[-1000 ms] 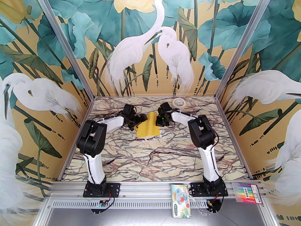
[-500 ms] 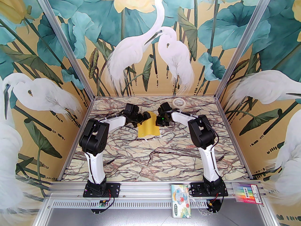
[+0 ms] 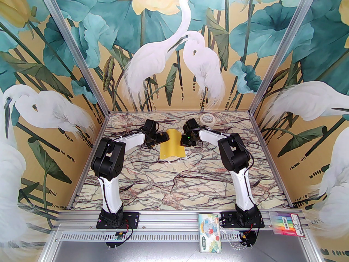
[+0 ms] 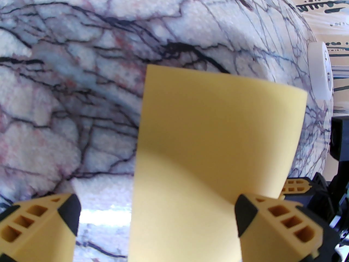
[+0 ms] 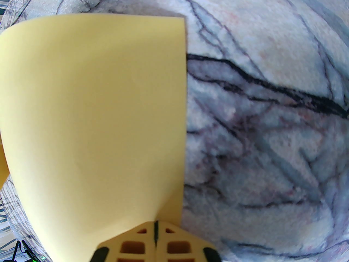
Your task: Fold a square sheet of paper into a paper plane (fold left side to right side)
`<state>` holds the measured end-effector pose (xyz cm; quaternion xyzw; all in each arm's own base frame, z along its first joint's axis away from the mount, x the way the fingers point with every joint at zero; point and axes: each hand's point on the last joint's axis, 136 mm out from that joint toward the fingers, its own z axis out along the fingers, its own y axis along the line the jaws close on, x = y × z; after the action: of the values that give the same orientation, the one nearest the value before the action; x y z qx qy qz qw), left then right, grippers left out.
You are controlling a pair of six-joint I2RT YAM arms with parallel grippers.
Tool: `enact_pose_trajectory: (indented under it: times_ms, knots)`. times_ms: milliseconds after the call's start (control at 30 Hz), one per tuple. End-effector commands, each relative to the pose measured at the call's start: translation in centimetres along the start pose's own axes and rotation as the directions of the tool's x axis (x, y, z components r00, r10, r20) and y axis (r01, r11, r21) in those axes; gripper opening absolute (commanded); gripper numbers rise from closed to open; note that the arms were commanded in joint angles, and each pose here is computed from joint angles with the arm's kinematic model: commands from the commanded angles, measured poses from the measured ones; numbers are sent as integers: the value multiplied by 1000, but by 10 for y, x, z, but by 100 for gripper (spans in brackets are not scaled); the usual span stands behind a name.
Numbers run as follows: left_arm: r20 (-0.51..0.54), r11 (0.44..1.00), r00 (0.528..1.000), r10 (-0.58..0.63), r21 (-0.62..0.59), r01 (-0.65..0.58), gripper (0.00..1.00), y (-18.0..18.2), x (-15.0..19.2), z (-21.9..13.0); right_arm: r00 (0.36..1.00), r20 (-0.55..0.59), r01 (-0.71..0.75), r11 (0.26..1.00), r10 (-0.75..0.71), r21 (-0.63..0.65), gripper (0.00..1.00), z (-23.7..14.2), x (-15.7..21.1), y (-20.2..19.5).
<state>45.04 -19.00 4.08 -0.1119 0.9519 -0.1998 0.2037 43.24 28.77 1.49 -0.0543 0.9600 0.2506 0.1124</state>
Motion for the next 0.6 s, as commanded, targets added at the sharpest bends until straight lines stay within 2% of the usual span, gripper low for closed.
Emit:
enact_pose_trajectory:
  times_ms: [0, 133, 333, 567]
  knots:
    - [-66, 999, 998, -4, 46, 7, 99, -17, 20, 17, 989, -133, -46, 993, 60, 107, 0, 22, 44, -31]
    - [-104, 985, 994, -44, 162, 60, 99, -44, 30, 18, 989, -134, -46, 993, 61, 108, 0, 21, 45, -32]
    - [-147, 923, 980, -134, 341, 177, 100, -73, 30, 13, 989, -136, -46, 993, 61, 111, 0, 21, 47, -33]
    - [-143, 858, 967, -213, 447, 255, 100, -75, 13, 2, 988, -138, -48, 993, 63, 111, 0, 21, 48, -34]
